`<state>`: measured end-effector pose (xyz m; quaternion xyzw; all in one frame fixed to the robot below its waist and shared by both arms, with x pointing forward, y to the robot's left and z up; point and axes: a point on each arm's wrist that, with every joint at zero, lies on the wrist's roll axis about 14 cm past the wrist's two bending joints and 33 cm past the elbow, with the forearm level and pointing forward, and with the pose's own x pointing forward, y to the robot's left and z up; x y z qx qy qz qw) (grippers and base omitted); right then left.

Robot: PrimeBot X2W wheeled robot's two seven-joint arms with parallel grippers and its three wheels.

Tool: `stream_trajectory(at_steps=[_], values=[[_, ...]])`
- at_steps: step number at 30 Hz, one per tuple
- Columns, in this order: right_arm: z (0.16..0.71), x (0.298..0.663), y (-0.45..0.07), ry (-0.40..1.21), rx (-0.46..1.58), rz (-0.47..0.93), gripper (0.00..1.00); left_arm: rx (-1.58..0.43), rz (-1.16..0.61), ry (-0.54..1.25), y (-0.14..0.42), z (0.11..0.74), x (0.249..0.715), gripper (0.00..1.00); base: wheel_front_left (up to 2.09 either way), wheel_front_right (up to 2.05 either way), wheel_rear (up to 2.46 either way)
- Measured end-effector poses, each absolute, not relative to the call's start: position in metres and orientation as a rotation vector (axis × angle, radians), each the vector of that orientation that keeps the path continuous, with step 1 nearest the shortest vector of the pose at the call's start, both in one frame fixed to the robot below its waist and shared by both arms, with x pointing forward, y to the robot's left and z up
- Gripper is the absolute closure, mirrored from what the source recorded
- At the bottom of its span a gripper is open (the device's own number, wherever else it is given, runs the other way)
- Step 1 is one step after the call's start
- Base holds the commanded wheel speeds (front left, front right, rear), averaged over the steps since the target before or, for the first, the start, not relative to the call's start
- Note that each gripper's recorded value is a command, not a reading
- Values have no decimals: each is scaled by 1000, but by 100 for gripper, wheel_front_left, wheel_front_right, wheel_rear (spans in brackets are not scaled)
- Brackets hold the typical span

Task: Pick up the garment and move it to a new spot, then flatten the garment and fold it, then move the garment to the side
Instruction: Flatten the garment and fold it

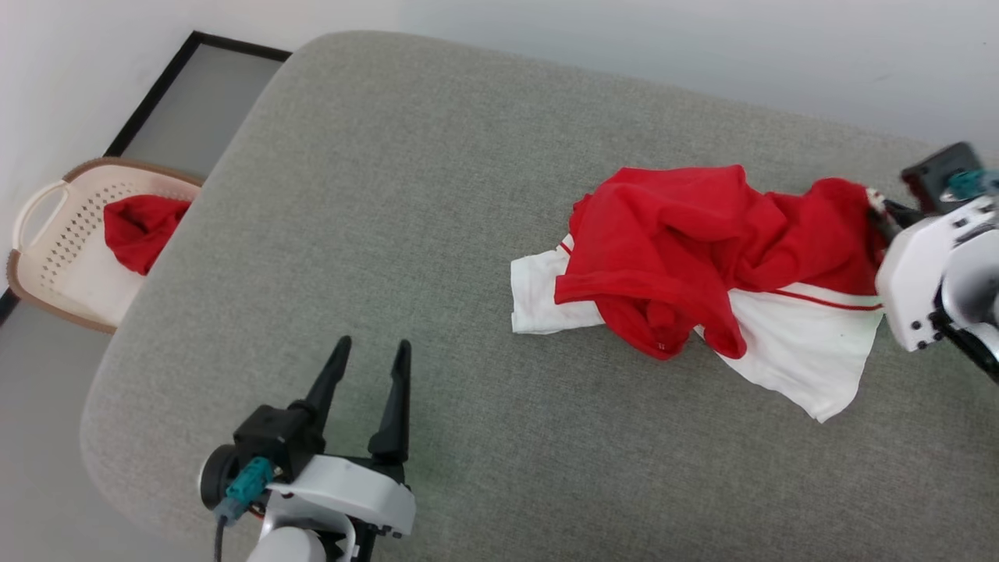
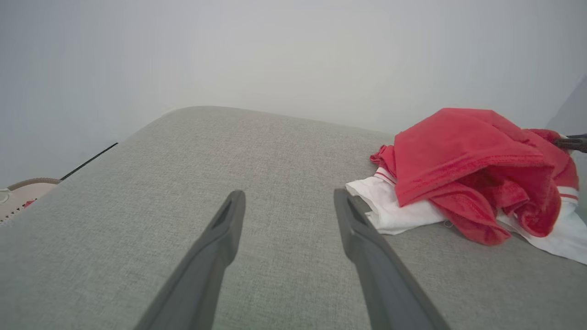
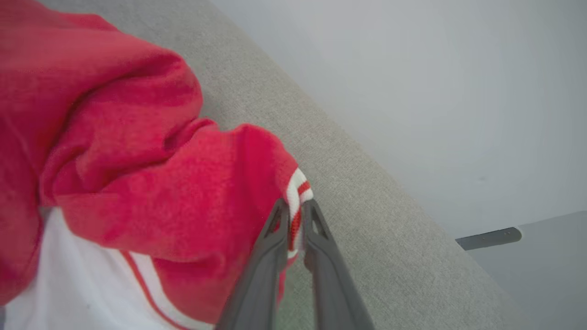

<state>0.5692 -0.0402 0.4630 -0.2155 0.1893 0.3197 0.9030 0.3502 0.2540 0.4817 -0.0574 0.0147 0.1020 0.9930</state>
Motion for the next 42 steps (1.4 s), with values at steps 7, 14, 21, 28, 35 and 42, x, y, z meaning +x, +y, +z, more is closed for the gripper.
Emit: stream_trajectory(at_steps=[7, 14, 21, 28, 35, 42], values=[[481, 569, -47, 332, -542, 697, 0, -115, 181, 25, 248, 481, 357, 0, 0, 0, 0], [463, 496, -33, 504, -591, 934, 0, -127, 143, 22, 236, 481, 364, 0, 0, 0, 0], [445, 450, -42, 699, -688, 1067, 0, -142, 119, 29, 227, 477, 369, 0, 0, 0, 0], [429, 447, -37, 770, -758, 1110, 0, -164, 132, 37, 227, 474, 367, 0, 0, 0, 0], [404, 450, -33, 802, -825, 1135, 0, -177, 167, 48, 235, 469, 364, 0, 0, 0, 0], [385, 450, -33, 824, -844, 1160, 0, -186, 197, 59, 243, 464, 364, 0, 0, 0, 0]])
